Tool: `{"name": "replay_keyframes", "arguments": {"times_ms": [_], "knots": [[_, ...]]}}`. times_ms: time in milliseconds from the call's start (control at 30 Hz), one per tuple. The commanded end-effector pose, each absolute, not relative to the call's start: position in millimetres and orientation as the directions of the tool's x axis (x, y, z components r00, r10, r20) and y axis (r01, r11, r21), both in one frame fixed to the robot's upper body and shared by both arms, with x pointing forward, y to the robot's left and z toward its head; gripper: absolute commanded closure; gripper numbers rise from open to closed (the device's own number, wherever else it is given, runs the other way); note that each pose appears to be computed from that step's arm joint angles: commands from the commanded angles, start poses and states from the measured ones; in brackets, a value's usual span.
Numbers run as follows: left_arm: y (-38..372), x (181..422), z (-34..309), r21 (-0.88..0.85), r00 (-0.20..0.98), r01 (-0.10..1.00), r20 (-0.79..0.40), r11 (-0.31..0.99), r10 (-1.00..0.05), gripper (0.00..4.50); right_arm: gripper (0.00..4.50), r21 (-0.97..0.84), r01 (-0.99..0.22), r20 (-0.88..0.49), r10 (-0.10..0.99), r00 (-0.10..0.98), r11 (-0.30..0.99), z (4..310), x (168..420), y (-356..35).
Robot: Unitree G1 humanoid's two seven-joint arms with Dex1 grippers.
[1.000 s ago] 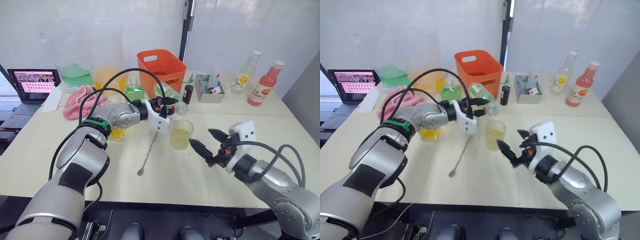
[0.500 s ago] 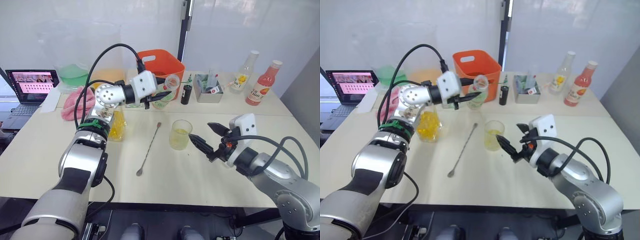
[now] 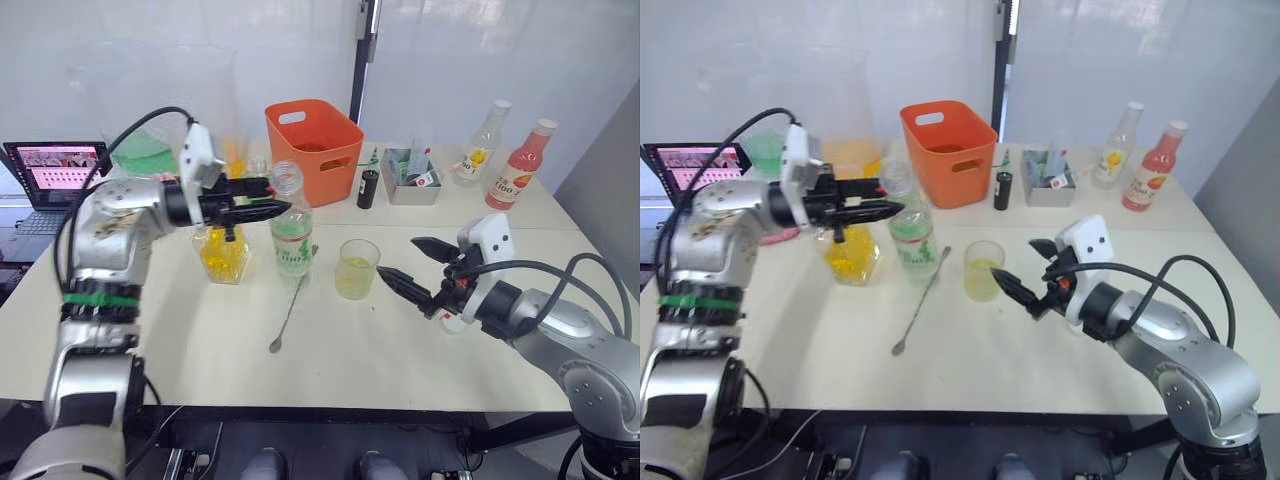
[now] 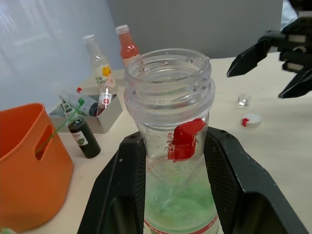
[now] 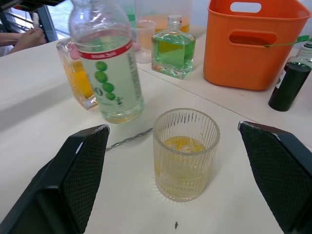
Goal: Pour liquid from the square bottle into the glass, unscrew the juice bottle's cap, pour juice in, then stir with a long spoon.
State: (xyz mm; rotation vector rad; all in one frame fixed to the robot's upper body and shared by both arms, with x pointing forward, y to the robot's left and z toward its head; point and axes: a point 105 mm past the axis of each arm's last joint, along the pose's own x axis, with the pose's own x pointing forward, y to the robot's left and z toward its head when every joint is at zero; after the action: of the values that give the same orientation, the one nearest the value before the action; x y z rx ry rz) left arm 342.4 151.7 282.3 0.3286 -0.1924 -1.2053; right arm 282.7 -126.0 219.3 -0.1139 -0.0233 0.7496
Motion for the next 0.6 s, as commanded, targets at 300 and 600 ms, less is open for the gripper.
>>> {"name": "replay_keyframes", "arguments": {"times_ms": [300,600], "knots": [[204,301,288,0.256,0.524,0.817,0.047,0.517,-0.851,2.99,0.01,-0.115,-0.709,0.014,0.715,0.699,0.696,222,284,-128],[263,290,268,0.211,0.738,0.660,-0.003,0.721,-0.674,2.99,0.01,-0.125,-0.843,-0.012,0.849,0.529,0.523,226,263,-116]]}}
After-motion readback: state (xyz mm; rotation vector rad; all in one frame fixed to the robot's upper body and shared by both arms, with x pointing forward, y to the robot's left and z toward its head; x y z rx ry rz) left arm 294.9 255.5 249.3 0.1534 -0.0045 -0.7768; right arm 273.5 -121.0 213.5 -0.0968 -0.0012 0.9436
